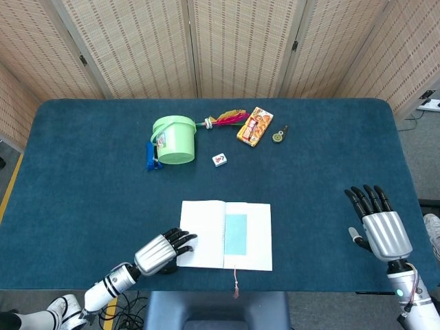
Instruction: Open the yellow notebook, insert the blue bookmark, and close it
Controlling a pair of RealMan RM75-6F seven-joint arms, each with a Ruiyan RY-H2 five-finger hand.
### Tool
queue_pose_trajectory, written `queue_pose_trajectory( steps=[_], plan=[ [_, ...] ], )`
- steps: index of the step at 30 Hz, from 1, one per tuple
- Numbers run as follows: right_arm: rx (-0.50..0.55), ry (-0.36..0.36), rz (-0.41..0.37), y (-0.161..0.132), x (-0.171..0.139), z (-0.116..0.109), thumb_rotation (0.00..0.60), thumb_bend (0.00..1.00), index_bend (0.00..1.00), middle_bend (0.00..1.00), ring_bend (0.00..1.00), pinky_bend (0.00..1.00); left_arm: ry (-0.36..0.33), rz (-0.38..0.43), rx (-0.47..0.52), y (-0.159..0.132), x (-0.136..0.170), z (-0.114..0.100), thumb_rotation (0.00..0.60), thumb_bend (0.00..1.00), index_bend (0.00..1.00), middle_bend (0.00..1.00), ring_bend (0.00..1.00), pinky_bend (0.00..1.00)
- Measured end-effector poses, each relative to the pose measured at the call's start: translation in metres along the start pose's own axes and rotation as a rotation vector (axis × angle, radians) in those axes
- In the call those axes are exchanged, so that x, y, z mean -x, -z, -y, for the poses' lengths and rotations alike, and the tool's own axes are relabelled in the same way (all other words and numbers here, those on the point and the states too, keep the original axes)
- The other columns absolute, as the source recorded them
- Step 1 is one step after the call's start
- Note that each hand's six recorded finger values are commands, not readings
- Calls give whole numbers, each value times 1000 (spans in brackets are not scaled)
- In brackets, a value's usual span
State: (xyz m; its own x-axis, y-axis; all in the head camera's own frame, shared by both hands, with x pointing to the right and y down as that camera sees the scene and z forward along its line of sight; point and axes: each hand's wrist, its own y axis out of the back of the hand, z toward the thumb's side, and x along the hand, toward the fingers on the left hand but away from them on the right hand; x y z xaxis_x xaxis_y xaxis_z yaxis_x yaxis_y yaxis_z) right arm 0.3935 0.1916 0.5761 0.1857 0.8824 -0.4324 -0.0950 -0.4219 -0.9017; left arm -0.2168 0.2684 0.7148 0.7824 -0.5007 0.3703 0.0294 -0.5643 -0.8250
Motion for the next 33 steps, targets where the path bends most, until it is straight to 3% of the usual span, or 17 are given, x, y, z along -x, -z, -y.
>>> queue_pose_trajectory(
  steps=[26, 33],
  plan=[
    [16, 6, 24, 10, -1, 3, 600, 235, 92, 95, 0, 0, -11, -41, 41, 0, -18, 6, 600, 220, 341, 158, 188, 224],
    [15, 3, 21, 9, -1, 4, 600, 235, 92, 95, 0, 0, -28, -55, 68, 2, -20, 7, 600, 303, 389, 173, 192, 224]
  ],
)
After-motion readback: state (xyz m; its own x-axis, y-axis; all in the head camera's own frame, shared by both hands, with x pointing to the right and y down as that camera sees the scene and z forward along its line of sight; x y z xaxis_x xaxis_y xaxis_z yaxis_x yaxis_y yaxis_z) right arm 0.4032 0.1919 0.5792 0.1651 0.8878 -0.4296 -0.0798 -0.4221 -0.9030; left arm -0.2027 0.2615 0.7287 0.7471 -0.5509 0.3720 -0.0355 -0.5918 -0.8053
